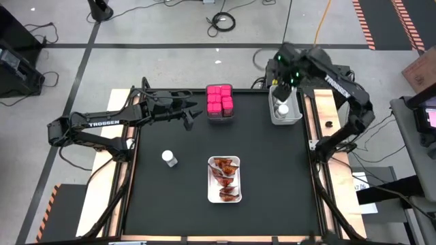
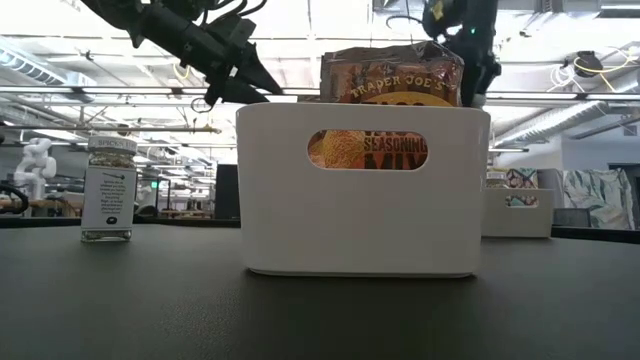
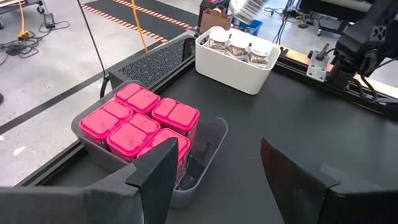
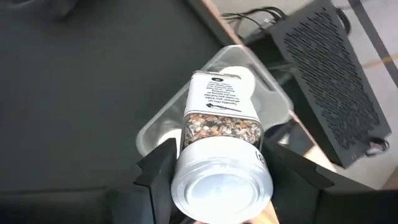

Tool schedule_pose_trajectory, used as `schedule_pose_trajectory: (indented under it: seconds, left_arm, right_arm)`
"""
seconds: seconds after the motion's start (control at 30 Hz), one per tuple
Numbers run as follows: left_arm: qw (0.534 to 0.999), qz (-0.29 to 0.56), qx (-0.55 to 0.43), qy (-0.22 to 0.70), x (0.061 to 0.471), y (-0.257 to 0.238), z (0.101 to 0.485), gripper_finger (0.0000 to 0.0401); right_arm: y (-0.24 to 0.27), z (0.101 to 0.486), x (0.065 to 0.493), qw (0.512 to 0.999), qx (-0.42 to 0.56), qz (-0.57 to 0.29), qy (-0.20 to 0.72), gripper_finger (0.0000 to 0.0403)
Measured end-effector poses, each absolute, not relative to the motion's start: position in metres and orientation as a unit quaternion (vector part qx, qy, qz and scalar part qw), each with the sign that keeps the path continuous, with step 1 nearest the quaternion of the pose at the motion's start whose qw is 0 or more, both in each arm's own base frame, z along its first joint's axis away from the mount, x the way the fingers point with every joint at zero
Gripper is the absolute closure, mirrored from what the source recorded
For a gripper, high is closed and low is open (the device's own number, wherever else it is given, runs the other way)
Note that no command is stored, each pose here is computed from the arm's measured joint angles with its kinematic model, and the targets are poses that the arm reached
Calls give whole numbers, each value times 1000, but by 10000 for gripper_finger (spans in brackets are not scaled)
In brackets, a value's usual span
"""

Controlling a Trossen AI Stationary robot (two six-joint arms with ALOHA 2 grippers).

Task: Sort spices by type
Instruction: Put the white seasoning bottle into the gray bin

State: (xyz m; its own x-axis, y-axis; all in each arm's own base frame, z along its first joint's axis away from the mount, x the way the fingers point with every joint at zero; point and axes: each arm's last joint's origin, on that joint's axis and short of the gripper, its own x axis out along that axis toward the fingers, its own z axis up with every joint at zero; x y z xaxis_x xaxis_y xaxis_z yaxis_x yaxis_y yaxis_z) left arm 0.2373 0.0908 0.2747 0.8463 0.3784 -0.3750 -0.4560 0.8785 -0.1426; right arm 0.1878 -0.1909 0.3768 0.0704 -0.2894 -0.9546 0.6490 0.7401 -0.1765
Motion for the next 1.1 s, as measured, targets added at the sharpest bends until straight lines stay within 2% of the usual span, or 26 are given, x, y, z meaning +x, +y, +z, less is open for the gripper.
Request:
schedule_pose_trajectory:
  seconds: [0.2,0.5,0.87,1.1]
  left_arm:
    - [951,224,-136,164,237,92,275,170]
    - [935,242,-234,114,237,96,279,170]
    - [941,240,-205,121,237,96,279,170]
    - [952,172,-201,152,237,92,276,170]
  right_arm:
    - [-237,380,161,686,188,-374,595,212]
    - [-282,345,144,630,253,-391,622,206]
    - [-308,318,141,606,315,-395,614,205]
    - [-315,304,147,595,357,-391,605,205]
